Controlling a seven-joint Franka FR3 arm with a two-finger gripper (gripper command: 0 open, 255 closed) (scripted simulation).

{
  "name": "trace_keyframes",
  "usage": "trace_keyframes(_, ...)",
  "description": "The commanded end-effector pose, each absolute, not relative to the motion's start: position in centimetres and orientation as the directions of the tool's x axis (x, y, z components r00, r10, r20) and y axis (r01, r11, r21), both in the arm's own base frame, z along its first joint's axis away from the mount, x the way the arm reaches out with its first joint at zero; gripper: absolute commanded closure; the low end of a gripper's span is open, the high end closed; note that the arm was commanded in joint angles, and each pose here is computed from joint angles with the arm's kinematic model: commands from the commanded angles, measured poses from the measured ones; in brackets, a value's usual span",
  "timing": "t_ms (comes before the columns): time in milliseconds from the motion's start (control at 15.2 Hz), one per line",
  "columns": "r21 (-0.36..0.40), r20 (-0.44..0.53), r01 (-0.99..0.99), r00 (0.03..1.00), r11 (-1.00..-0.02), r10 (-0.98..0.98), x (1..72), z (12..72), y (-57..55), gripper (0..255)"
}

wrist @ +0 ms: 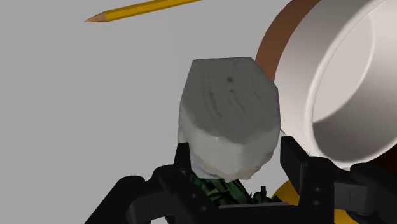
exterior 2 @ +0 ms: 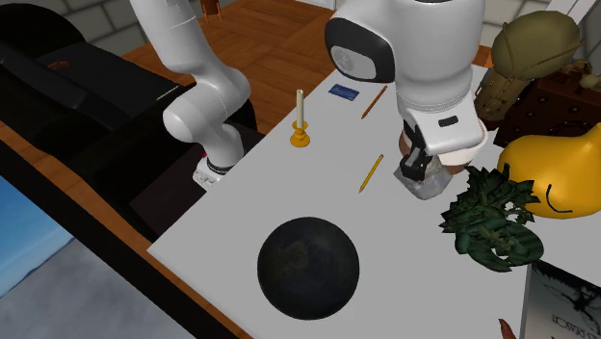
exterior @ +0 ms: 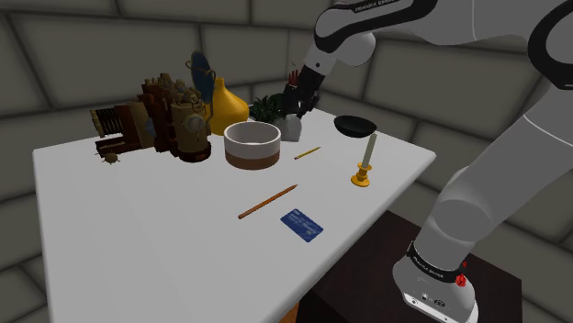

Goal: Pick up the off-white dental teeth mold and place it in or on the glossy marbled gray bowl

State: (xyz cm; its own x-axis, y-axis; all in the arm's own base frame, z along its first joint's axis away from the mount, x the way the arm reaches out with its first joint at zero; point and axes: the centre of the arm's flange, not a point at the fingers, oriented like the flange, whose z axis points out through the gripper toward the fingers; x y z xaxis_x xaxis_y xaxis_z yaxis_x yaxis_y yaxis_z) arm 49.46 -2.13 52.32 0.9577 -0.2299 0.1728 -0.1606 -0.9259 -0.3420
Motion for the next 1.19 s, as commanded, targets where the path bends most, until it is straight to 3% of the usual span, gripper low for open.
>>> trace_keyframes(0,-0.342,0.173,-0.161,0.958,-0.926,-0.23,49.5,53.3,-2.1,255)
trace_keyframes(1122,-0.342,0.173,-0.161,0.958,-0.926,-0.23,49.5,62.3,-2.1,255)
